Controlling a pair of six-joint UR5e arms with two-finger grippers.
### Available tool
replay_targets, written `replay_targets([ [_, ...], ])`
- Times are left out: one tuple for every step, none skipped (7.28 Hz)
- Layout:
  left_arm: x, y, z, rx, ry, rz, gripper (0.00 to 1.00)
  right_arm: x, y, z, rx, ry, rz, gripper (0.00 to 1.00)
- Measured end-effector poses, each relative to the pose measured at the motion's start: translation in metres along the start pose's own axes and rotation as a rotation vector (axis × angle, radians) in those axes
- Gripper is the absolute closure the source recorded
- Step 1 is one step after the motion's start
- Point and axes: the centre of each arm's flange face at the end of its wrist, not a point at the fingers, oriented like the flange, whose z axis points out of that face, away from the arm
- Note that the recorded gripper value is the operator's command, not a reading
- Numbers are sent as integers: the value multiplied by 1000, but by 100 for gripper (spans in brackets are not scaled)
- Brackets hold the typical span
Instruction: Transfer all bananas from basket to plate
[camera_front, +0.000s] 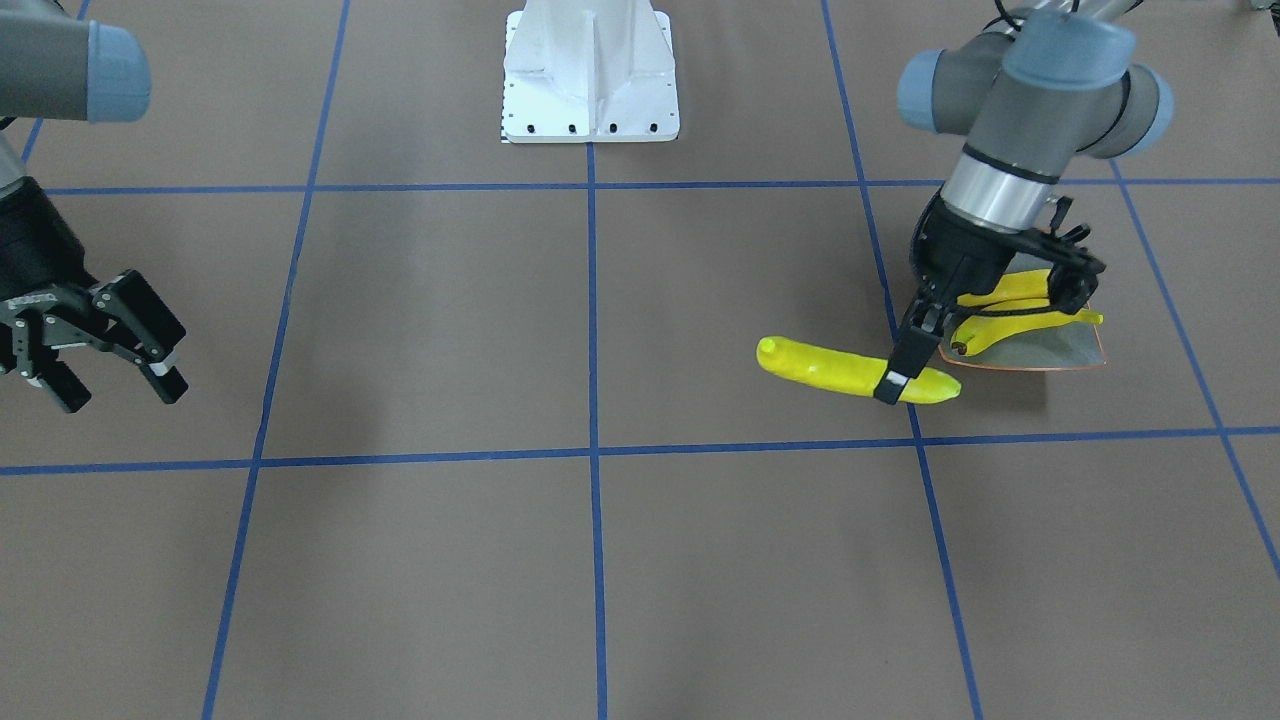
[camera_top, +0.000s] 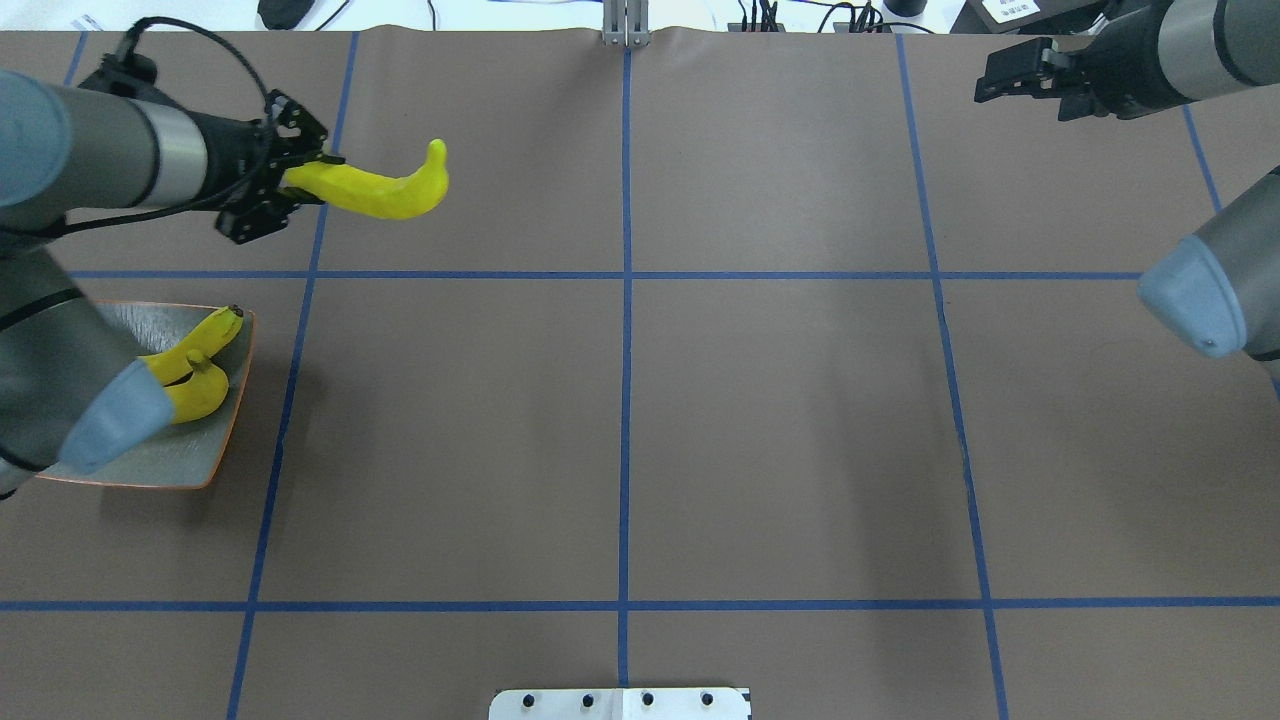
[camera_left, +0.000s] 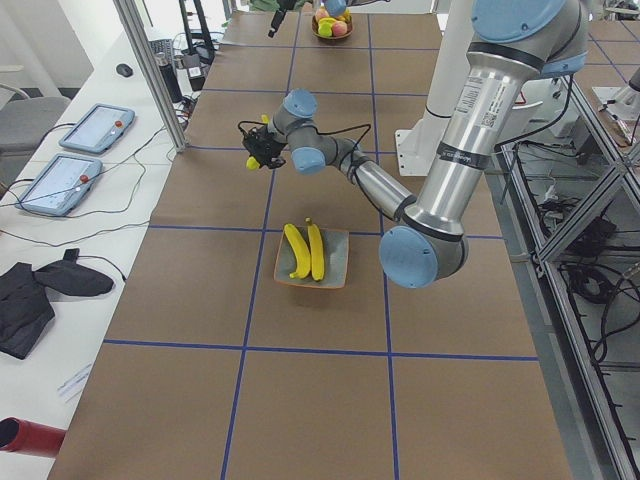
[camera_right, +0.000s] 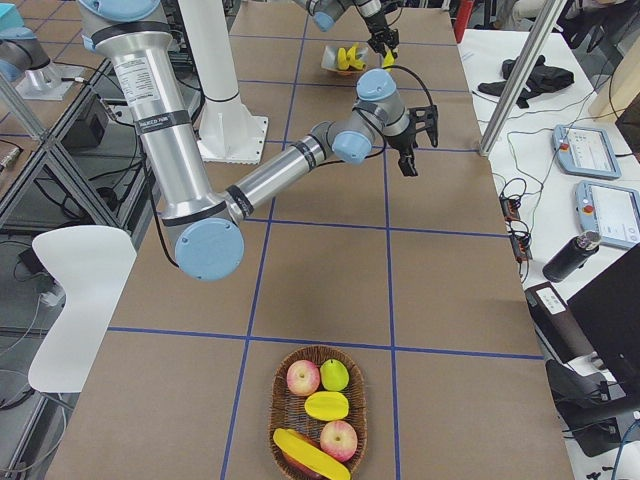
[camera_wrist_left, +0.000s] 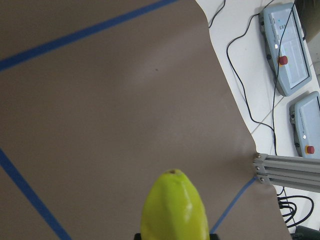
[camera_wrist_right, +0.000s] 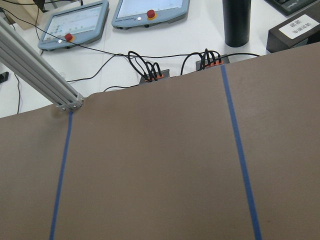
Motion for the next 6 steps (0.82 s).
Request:
replay_targets([
  [-32,-19,-36,2,-35,19,100,17,-9,4,-22,12,-11,0],
  [-68,-42,-74,8,-70,36,100,32,-16,9,-48,19,-30,0],
  [-101,-62,-101,18,-103,55,100,43,-20,12,-70,22,-37,0],
  [-134,-81,-113,29,-132,71,100,49,-22,15,-83,23,-37,0],
  [-166,-99,-110,36,-153,75,100,53,-23,18,-90,26,-34,0],
  [-192,-115,-100,42,-172,70,100,56,-23,20,-94,29,-32,0],
])
